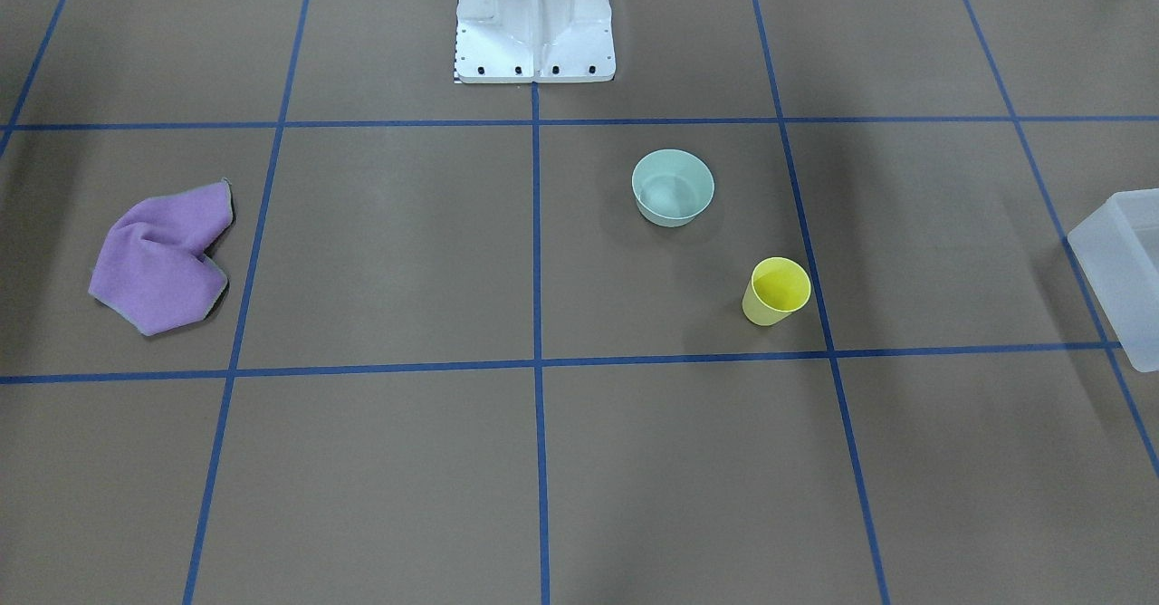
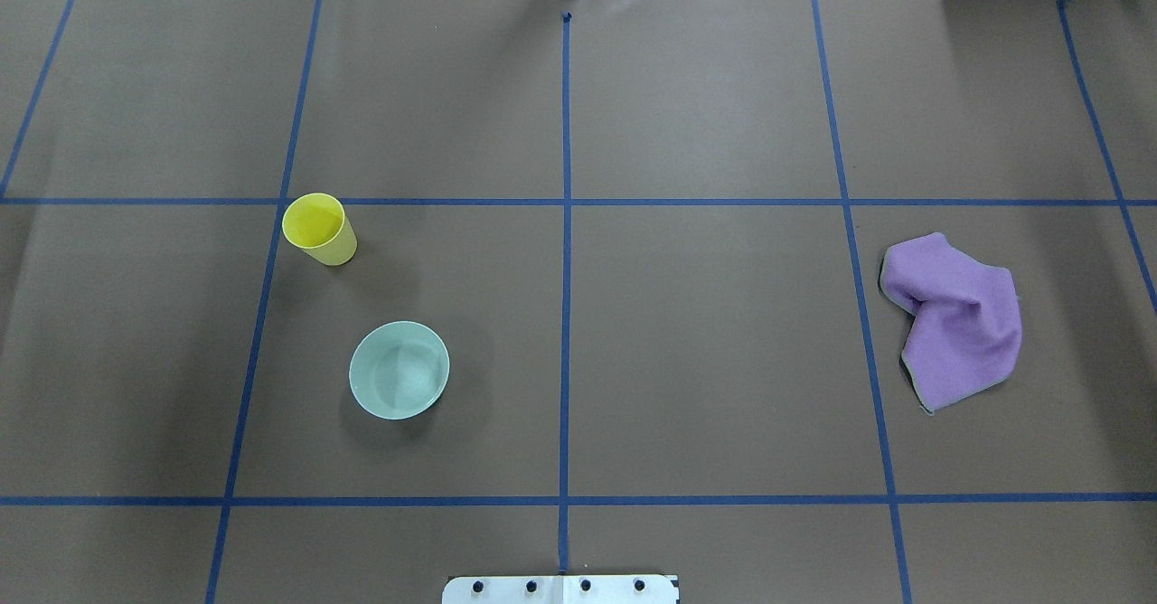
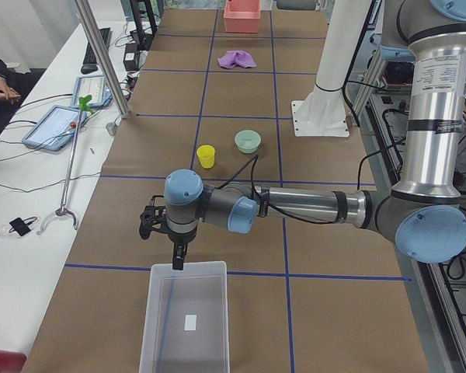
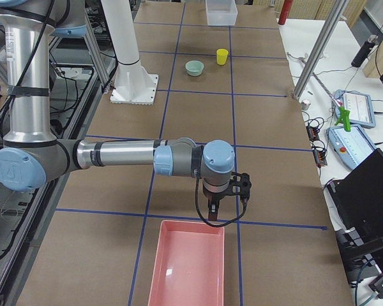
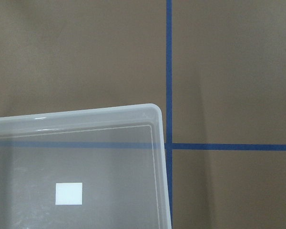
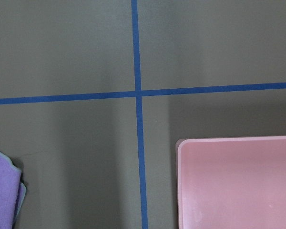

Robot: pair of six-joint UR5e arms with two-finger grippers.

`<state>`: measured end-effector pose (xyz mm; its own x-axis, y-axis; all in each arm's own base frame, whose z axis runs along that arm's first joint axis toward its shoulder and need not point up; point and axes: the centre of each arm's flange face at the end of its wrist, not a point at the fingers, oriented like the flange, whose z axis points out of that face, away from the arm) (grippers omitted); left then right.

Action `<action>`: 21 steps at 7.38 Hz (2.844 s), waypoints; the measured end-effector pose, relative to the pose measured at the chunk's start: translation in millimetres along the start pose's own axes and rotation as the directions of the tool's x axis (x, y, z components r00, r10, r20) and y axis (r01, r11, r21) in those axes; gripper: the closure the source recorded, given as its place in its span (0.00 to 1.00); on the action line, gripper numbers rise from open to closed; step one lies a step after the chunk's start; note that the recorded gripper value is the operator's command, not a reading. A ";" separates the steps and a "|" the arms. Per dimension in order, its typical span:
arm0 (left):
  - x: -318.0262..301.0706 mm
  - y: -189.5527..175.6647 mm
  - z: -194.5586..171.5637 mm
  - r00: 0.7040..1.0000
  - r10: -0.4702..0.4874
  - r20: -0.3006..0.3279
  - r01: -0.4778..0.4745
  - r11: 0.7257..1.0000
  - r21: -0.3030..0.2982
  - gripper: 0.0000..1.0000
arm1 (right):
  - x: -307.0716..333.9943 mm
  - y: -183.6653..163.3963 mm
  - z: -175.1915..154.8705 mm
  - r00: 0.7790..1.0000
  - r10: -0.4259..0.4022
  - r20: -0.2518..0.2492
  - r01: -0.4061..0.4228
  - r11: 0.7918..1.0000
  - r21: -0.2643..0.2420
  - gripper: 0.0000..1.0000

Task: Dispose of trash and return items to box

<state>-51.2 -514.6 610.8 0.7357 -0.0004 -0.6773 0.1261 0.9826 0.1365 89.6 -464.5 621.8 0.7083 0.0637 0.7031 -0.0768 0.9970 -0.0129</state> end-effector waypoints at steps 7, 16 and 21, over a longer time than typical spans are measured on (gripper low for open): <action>-12.3 18.3 9.5 1.000 -0.022 0.009 0.022 0.999 -0.025 0.01 | -0.4 0.2 0.9 1.000 0.002 0.004 -0.002 1.000 -0.004 0.00; -7.4 17.7 7.2 0.998 0.062 -0.033 -0.062 0.998 -0.014 0.01 | -5.7 -0.3 -1.8 1.000 -0.011 0.013 0.011 1.000 0.004 0.00; 61.8 -3.6 -20.0 0.977 -0.169 -0.127 0.171 0.985 0.001 0.01 | -19.7 -4.5 -1.6 0.998 -0.062 0.007 0.062 0.998 0.007 0.00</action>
<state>-19.6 -514.5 554.0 0.6130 -0.1432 -0.7770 0.2505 0.9679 0.0193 77.1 -470.2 606.8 0.7067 0.0012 0.7075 -0.0372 0.9987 0.0355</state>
